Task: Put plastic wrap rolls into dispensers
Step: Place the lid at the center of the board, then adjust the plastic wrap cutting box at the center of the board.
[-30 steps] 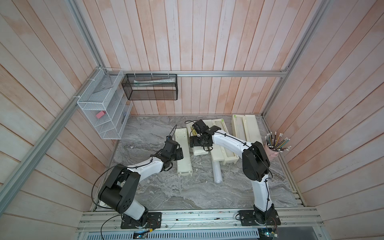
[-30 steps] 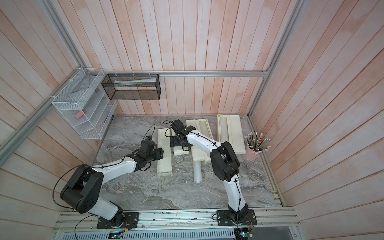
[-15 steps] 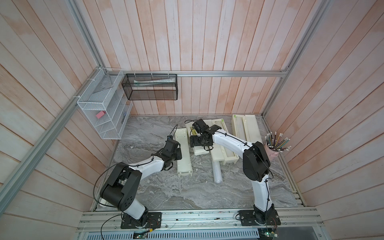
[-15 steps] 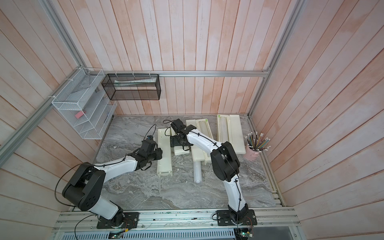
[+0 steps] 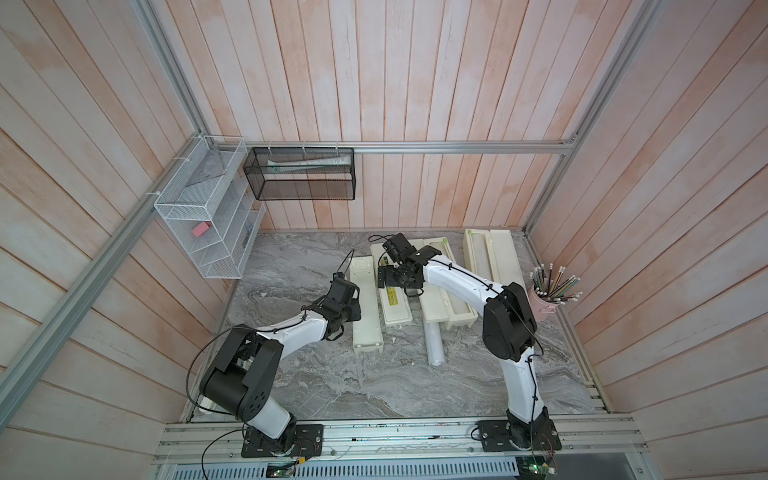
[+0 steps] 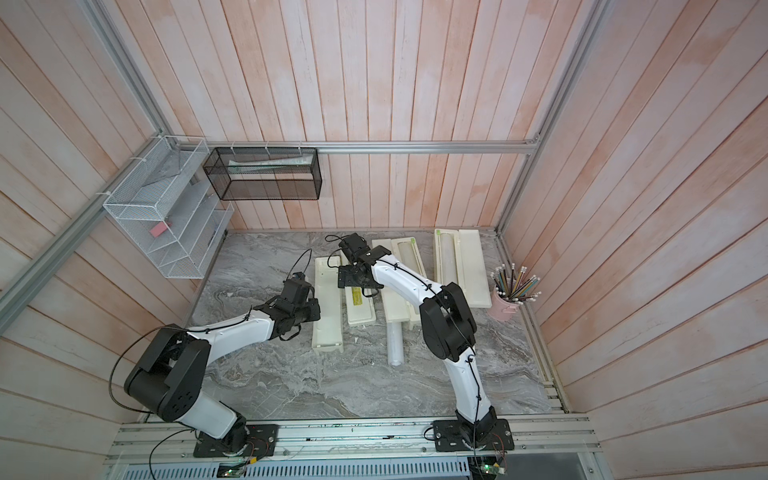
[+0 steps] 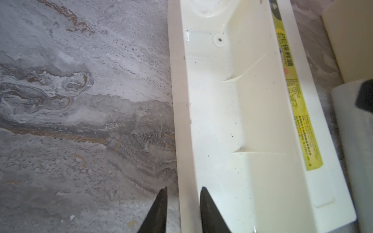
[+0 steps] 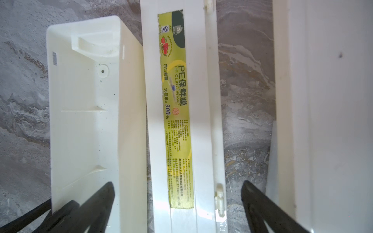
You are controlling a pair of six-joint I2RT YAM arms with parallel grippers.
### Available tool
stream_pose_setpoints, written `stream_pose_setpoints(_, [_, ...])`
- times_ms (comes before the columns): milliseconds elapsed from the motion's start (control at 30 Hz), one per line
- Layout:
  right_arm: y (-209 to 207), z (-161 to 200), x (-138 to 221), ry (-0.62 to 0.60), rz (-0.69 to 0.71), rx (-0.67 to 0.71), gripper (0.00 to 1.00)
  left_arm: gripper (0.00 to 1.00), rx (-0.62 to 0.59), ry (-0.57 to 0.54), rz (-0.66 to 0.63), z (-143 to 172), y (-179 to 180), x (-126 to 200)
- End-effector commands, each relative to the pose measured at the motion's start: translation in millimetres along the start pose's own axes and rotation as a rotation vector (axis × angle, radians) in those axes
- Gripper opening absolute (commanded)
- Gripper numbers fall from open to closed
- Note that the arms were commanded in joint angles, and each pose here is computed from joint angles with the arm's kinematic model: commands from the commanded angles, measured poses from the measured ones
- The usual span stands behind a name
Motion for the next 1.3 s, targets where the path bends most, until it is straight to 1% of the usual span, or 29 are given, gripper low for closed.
stream_pose_setpoints(0, [1.2,0.7,0.0,0.0,0.034,0.008,0.98,0.3,0.008,-0.001,0.001,-3.8,1.1,4.7])
stream_pose_setpoints(167, [-3.2,1.5,19.8,-0.028,0.042,0.042,0.97,0.28,0.008,0.01,0.01,-3.7,-0.1,7.4])
stream_pose_setpoints(300, [-5.9,13.6,40.7,-0.035,0.045,0.075,0.94,0.26,0.017,0.022,0.0,-0.3,3.1,11.1])
stream_pose_setpoints(400, [-6.8,29.8,57.1,-0.038,0.06,0.095,0.92,0.23,0.027,0.028,-0.017,3.7,7.4,13.7])
stream_pose_setpoints(500, [-9.0,47.7,74.2,-0.036,0.08,0.1,0.9,0.17,0.038,0.038,-0.026,7.7,10.8,16.2])
stream_pose_setpoints(633, [-8.7,78.3,92.0,-0.015,0.066,0.078,0.88,0.17,0.053,0.051,-0.035,11.3,13.8,20.0])
stream_pose_setpoints(867, [-24.5,142.5,95.7,0.038,0.079,0.033,0.83,0.15,0.084,0.067,-0.051,17.6,19.4,28.8])
stream_pose_setpoints(933, [-33.0,158.0,97.7,0.046,0.079,-0.001,0.82,0.15,0.09,0.073,-0.064,19.7,21.7,31.3])
stream_pose_setpoints(1100, [-51.5,185.3,101.0,0.061,0.087,-0.042,0.8,0.14,0.1,0.071,-0.102,21.3,27.1,39.0])
stream_pose_setpoints(1200, [-59.1,199.7,91.5,0.08,0.093,-0.04,0.8,0.14,0.106,0.072,-0.107,22.0,28.8,42.7])
stream_pose_setpoints(1267, [-61.2,202.5,83.8,0.08,0.106,-0.027,0.8,0.14,0.107,0.07,-0.105,22.5,29.0,43.6])
Point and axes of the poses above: each gripper's point midway between its finger pads, its own x axis back along the fingers, its own y axis along the line the jaws close on, z = x × y, the point moved 9 cm from there along x, back along the fingers, and after that the axes turned 8 degrees about x, right-handed, at the moved point
